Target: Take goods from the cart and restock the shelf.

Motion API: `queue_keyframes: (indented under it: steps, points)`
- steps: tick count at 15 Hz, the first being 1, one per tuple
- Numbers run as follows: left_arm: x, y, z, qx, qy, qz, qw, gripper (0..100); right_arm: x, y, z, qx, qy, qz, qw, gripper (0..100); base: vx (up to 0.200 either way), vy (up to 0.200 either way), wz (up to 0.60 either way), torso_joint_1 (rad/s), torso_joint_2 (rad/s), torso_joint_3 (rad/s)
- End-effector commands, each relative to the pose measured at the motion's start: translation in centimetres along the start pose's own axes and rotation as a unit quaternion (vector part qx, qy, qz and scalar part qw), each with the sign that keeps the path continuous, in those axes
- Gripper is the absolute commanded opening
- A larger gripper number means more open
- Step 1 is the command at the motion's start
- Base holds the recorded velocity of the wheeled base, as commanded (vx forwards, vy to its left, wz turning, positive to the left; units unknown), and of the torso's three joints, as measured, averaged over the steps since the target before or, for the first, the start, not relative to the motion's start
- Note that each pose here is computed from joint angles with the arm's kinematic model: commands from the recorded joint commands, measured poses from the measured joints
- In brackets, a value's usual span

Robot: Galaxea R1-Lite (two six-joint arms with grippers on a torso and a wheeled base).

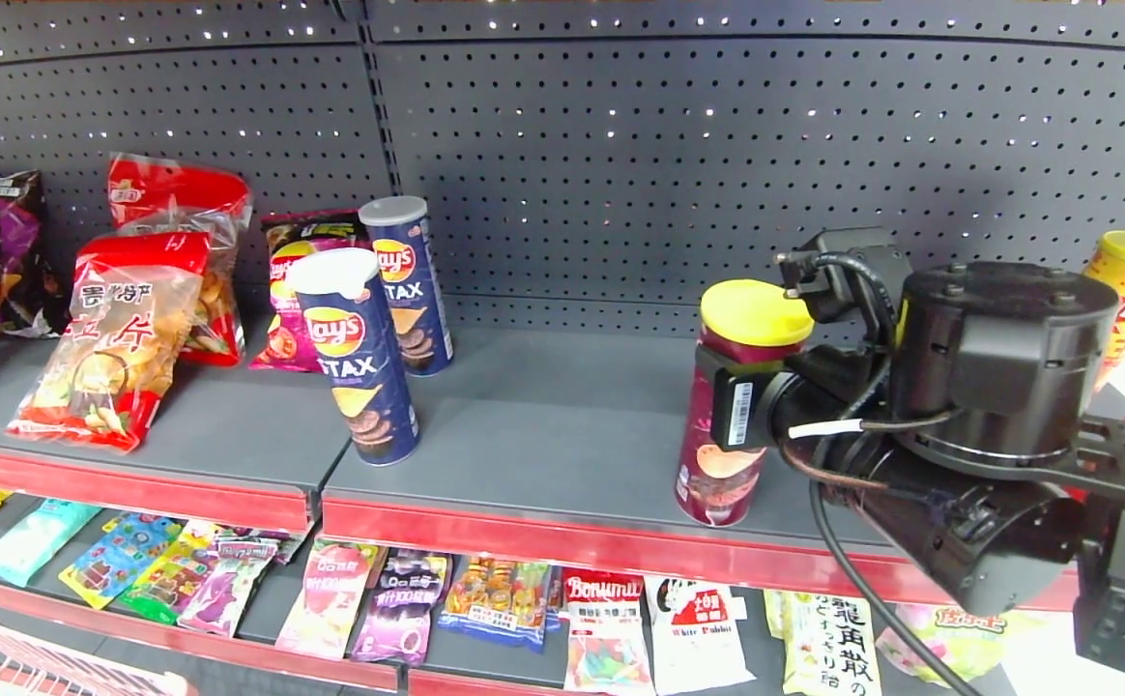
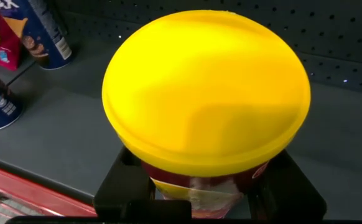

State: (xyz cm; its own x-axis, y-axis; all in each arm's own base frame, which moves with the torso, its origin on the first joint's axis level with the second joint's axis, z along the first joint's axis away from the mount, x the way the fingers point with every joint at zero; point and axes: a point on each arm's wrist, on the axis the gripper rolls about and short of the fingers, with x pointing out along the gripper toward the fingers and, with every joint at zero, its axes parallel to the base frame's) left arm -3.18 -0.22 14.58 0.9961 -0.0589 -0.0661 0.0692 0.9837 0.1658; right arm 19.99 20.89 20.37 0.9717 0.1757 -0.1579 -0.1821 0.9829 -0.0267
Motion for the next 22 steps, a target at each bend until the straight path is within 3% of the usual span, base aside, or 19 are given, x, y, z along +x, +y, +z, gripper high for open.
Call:
queue_keyframes:
  steps: [1,16,17,22]
  points:
    - [-0.02,-0.03,-0.13,0.000,0.000,0.000,1.0000,0,0.08,0.03,-0.31,-0.004,0.004,-0.002,1.000,0,0.000,0.000,0.00,0.000,0.00,0.000]
    - [-0.02,-0.03,-0.18,0.000,0.000,0.000,1.0000,0,0.28,0.12,-0.29,-0.007,0.004,-0.007,1.000,0,0.000,0.000,0.00,0.000,0.00,0.000]
    - [-0.05,-0.03,-0.19,0.000,-0.001,0.001,1.0000,0,0.28,0.11,-0.29,-0.007,0.003,-0.009,1.000,100,0.000,0.000,0.00,0.000,0.00,0.000]
    - [-0.06,-0.03,-0.15,0.000,-0.002,0.001,1.0000,0,-0.12,-0.20,-0.12,-0.004,0.000,-0.009,1.000,100,0.000,0.000,0.00,0.000,0.00,0.000]
